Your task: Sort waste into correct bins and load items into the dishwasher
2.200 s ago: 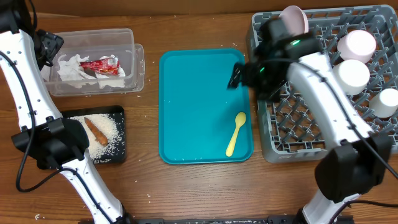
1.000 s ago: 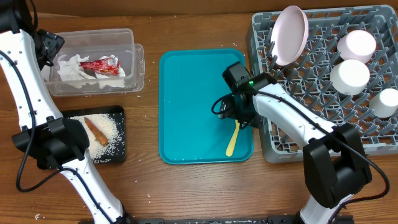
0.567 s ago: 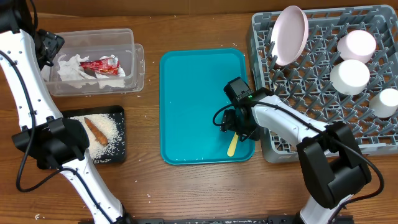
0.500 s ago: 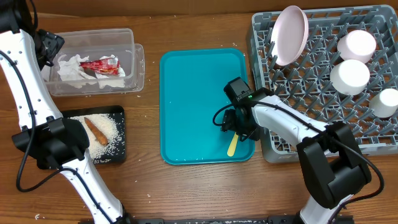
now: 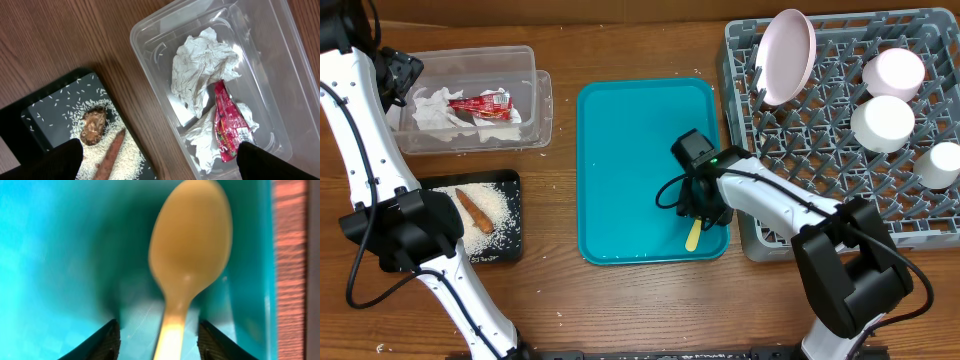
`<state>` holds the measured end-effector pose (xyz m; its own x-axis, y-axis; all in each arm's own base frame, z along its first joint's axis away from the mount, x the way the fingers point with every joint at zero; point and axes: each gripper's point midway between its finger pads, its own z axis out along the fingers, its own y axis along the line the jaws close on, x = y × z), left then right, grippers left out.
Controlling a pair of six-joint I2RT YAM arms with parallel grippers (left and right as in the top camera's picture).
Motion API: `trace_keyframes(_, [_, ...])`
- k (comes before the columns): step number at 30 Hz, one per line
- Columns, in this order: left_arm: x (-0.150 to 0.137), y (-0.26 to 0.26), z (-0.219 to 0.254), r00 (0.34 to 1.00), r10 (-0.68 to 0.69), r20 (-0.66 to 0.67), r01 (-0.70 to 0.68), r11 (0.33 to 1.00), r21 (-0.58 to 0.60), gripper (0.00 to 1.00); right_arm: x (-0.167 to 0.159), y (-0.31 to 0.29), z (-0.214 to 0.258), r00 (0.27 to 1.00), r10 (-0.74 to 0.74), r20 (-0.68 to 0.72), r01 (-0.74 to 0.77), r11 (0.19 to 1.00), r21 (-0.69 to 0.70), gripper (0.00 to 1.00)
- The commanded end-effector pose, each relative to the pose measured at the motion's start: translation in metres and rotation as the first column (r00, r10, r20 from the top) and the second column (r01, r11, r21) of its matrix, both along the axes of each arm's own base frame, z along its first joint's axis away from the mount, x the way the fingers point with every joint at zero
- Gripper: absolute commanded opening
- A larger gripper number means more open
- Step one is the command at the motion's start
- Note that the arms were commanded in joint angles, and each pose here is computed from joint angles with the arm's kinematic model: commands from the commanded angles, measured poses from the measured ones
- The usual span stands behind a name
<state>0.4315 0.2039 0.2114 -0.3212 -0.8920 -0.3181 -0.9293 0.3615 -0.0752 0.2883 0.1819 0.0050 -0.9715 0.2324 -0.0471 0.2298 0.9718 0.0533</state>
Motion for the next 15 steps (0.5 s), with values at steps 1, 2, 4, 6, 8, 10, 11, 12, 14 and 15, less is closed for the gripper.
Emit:
trace_keyframes(1, [0.001,-0.002,0.002,1.0,-0.008,0.004,0.008,1.0,0.002,1.0,-0.005,-0.003,-0.007,1.0,-0.011,-0.007,0.01,0.999,-0.036,0.43])
trace_keyframes(2, [0.001,-0.002,0.002,1.0,-0.008,0.004,0.008,1.0,0.002,1.0,-0.006,-0.003,-0.008,1.0,-0.016,-0.013,0.015,0.999,-0.04,0.38])
trace_keyframes(4, [0.001,-0.002,0.002,1.0,-0.008,0.004,0.008,1.0,0.002,1.0,-0.008,-0.004,-0.011,1.0,-0.021,-0.022,0.02,0.999,-0.046,0.31])
trace_keyframes(6, [0.001,-0.002,0.002,1.0,-0.008,0.004,0.008,1.0,0.002,1.0,-0.008,-0.004,-0.011,1.0,-0.021,-0.022,0.02,0.999,-0.046,0.28])
trace_keyframes(8, [0.001,-0.002,0.002,1.0,-0.008,0.004,0.008,1.0,0.002,1.0,-0.007,-0.004,-0.008,0.999,-0.021,-0.024,0.02,0.999,-0.047,0.23])
trace_keyframes(10, [0.001,-0.002,0.002,1.0,-0.008,0.004,0.008,1.0,0.002,1.0,-0.004,-0.002,-0.001,0.999,-0.021,-0.025,0.019,0.999,-0.048,0.19])
trace_keyframes(11, [0.001,-0.002,0.002,1.0,-0.008,0.004,0.008,1.0,0.002,1.0,-0.001,0.0,0.005,1.0,-0.02,-0.022,0.019,0.999,-0.046,0.16])
trace_keyframes(12, [0.001,-0.002,0.002,1.0,-0.008,0.004,0.008,1.0,0.002,1.0,0.003,0.001,0.011,1.0,-0.021,-0.018,0.02,0.999,-0.044,0.14])
trace_keyframes(14, [0.001,-0.002,0.002,1.0,-0.008,0.004,0.008,1.0,0.002,1.0,0.014,0.003,0.029,1.0,-0.03,-0.006,0.029,0.999,-0.036,0.06])
trace_keyframes(15, [0.001,-0.002,0.002,1.0,-0.008,0.004,0.008,1.0,0.002,1.0,0.022,0.004,0.041,1.0,-0.029,0.005,0.029,0.999,-0.028,0.04])
